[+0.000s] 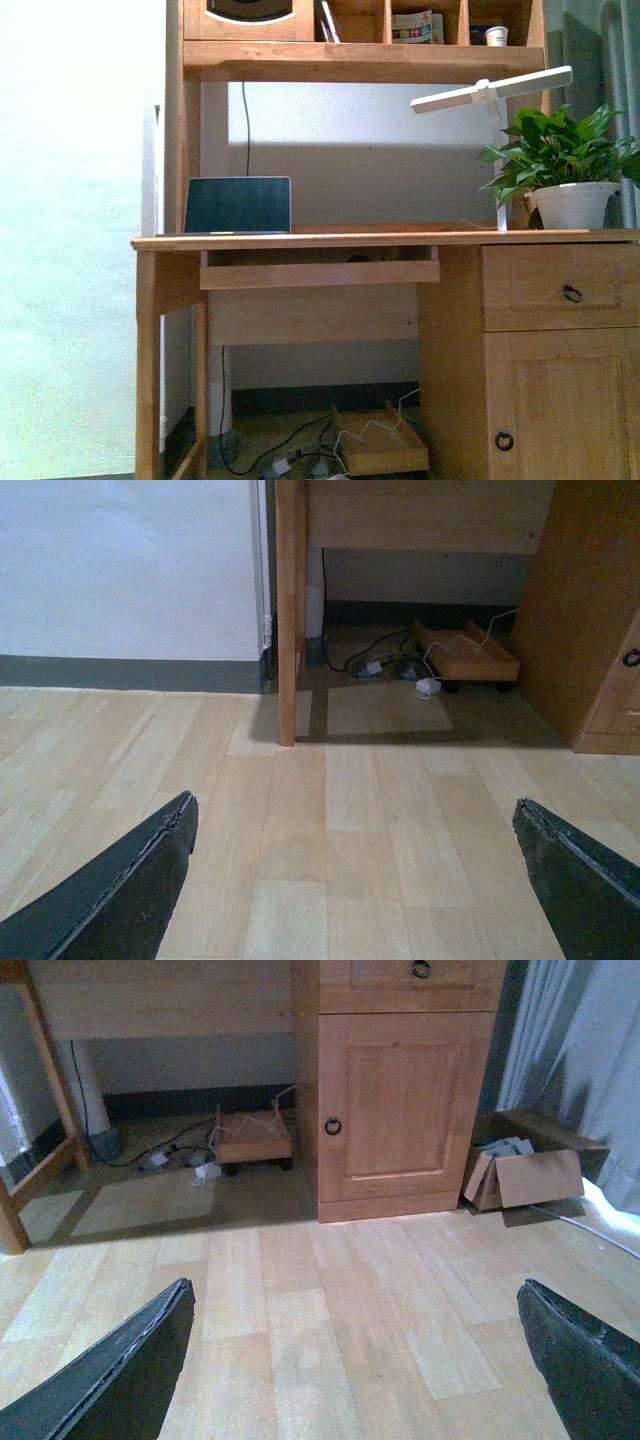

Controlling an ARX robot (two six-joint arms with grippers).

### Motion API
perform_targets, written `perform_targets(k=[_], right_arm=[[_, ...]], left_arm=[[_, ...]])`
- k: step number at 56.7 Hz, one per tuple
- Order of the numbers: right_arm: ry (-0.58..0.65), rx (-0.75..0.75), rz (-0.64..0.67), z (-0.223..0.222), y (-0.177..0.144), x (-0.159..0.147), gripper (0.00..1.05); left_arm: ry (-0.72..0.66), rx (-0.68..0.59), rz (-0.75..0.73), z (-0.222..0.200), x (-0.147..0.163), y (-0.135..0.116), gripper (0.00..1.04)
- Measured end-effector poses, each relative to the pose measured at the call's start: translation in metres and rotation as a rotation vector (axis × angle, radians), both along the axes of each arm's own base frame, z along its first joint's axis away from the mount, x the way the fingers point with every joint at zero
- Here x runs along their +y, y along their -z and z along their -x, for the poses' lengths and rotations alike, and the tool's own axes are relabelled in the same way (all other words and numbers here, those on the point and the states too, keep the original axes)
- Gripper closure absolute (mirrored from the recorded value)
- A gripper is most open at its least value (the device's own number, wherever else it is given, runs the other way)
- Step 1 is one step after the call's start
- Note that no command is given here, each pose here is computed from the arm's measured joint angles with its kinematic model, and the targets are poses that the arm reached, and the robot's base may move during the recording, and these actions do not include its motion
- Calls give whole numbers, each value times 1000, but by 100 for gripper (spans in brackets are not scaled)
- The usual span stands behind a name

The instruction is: Place mouse

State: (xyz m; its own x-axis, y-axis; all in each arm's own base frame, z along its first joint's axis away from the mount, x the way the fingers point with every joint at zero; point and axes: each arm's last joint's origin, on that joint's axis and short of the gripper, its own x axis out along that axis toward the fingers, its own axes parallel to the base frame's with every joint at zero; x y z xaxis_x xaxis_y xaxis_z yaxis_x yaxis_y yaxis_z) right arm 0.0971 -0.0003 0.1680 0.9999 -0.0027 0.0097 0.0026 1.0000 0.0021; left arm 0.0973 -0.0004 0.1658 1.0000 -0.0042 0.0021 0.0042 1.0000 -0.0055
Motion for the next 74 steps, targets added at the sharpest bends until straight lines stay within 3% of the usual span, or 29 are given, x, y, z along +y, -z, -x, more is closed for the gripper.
perform_targets(k=[74], right_arm=[[0, 0, 0, 0, 0, 0, 7]], left_arm=[[0, 0, 0, 0, 0, 0, 8]])
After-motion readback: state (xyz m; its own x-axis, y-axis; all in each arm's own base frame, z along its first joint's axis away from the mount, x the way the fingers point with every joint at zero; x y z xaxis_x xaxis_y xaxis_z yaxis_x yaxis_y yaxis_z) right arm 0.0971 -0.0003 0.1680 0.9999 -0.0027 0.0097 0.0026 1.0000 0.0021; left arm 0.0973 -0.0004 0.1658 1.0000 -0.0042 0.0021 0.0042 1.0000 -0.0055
